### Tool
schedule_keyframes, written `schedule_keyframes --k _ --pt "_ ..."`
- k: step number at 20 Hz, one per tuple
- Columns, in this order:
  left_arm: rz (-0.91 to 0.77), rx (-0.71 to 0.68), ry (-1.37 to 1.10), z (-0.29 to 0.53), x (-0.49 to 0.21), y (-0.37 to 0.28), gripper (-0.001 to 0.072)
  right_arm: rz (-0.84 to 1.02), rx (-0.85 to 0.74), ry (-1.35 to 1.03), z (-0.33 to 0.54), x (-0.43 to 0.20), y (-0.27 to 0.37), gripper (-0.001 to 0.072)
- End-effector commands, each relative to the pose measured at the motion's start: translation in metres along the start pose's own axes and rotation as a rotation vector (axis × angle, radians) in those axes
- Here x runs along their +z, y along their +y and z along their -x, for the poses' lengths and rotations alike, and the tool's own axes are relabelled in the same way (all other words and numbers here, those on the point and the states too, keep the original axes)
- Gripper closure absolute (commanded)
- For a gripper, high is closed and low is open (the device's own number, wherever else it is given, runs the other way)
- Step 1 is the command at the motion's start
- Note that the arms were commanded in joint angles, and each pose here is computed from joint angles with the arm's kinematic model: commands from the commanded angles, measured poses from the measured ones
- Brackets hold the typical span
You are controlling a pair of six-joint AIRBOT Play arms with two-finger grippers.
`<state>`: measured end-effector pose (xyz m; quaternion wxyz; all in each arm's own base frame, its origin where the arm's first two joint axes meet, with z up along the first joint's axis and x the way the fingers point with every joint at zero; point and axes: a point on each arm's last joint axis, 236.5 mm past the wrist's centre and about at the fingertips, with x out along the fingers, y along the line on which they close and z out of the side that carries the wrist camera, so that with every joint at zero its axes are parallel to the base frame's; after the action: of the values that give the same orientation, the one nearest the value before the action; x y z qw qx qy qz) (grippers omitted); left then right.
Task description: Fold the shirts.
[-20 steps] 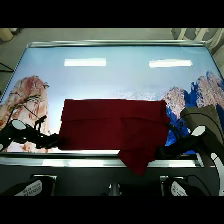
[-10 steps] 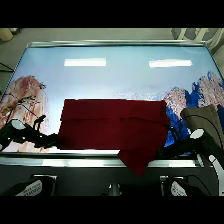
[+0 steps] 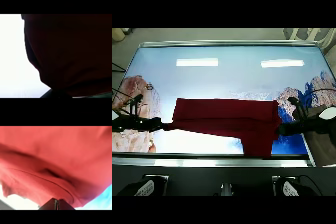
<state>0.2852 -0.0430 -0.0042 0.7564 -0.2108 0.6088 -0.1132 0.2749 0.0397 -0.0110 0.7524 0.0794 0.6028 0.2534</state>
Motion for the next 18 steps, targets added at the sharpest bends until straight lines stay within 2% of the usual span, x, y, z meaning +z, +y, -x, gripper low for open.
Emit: schedule_keyframes --k 1,8,12,16,17,18 --pt "0.032 -0.012 -0.053 0.002 0.035 -0.002 0.0685 0.032 -0.022 -0.147 0.017 0.065 -0.013 0.0699" --pt "0.005 -0.023 -0.004 -0.036 0.120 -0.003 0.0684 -0.039 -0.011 -0.270 0.001 0.152 -0.064 0.0699" --pt "-0.001 -0.031 0.074 -0.083 0.137 -0.005 0.0683 -0.113 -0.006 -0.287 -0.029 0.162 -0.090 0.0698" --pt "0.085 -0.026 0.139 -0.111 0.131 0.000 0.0680 -0.115 0.000 -0.226 -0.054 0.152 -0.096 0.0697" --pt "0.107 -0.024 0.148 -0.115 0.129 0.001 0.0590 -0.105 -0.004 -0.209 -0.059 0.150 -0.095 0.0696" --pt "0.114 -0.025 0.158 -0.114 0.127 0.001 0.0278 -0.090 -0.006 -0.206 -0.060 0.150 -0.094 0.0670"
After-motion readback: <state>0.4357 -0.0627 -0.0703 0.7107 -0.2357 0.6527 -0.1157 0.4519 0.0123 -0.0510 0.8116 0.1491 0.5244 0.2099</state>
